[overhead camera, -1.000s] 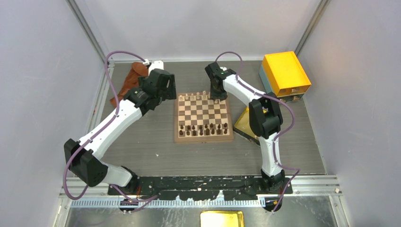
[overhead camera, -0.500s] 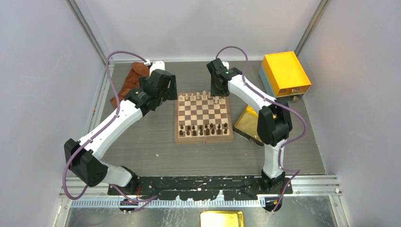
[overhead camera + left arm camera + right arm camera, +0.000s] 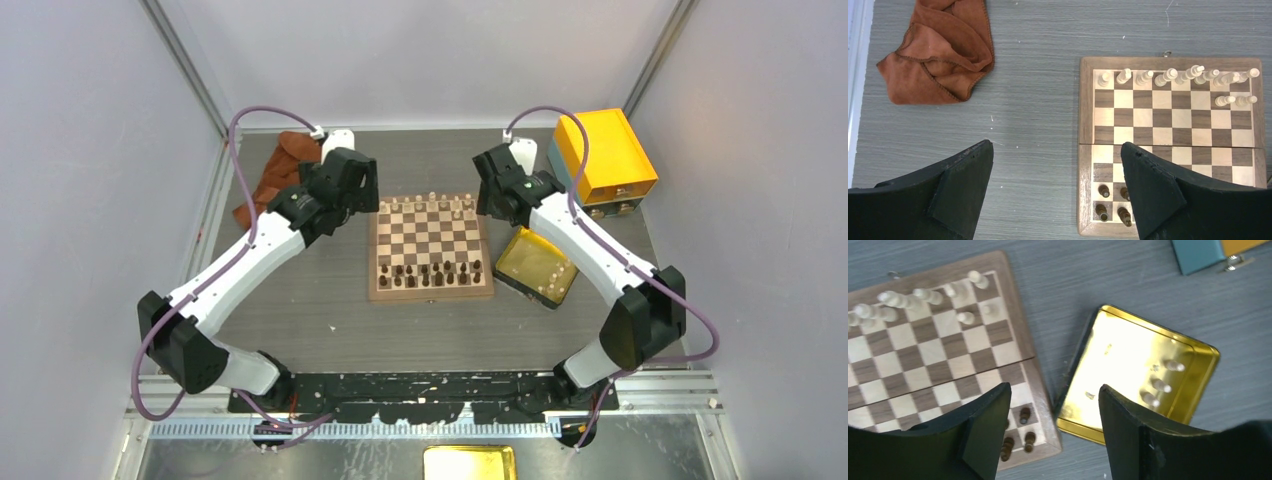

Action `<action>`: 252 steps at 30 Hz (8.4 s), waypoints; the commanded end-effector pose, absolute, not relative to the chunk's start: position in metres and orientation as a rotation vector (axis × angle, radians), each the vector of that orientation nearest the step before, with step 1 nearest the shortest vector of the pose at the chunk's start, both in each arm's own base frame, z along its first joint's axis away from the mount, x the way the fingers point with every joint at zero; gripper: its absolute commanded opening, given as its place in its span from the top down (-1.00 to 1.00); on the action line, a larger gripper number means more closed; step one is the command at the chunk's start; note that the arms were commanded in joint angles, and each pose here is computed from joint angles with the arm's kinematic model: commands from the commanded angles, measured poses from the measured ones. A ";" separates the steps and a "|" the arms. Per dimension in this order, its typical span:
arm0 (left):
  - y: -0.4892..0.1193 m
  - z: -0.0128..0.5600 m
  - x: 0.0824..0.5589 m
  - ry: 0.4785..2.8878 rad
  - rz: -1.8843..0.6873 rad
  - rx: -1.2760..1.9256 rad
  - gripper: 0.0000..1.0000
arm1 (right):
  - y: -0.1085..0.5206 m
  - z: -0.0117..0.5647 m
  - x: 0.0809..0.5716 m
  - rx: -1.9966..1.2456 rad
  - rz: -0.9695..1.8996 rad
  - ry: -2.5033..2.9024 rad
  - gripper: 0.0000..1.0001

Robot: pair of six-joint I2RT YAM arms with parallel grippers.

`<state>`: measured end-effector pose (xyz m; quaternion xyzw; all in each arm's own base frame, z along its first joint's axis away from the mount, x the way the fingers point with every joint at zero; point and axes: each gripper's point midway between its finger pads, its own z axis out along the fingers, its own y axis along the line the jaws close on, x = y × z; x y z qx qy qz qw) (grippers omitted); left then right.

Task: Set up the chess pieces on the board
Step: Pick up the chess piece from the storage box, then place the chess piece on the chessboard.

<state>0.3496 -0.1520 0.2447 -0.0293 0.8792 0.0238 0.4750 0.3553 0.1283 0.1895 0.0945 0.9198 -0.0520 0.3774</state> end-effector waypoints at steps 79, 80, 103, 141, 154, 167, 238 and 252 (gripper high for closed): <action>-0.171 0.241 0.367 2.147 0.096 -0.023 -0.63 | -0.029 0.044 0.288 1.288 -0.266 2.313 0.23; -0.170 0.241 0.367 2.148 0.098 -0.021 -0.63 | -0.029 0.044 0.288 1.291 -0.266 2.312 0.24; -0.170 0.240 0.367 2.156 0.115 -0.013 -0.62 | -0.034 0.038 0.291 1.310 -0.279 2.310 0.71; -0.156 0.244 0.355 2.121 0.104 -0.054 -0.61 | 0.139 0.151 0.424 0.431 0.045 2.497 0.98; -0.147 0.243 0.352 2.105 0.100 -0.078 -0.62 | 0.222 0.148 0.423 0.144 0.074 2.572 0.98; -0.143 0.241 0.352 2.108 0.108 -0.092 -0.61 | 0.246 0.124 0.417 0.052 0.086 2.639 0.98; -0.141 0.230 0.351 2.129 0.118 -0.073 -0.61 | 0.243 0.073 0.445 0.021 -0.001 2.628 0.88; -0.141 0.230 0.350 2.130 0.109 -0.080 -0.61 | 0.243 0.073 0.442 0.017 0.011 2.629 0.53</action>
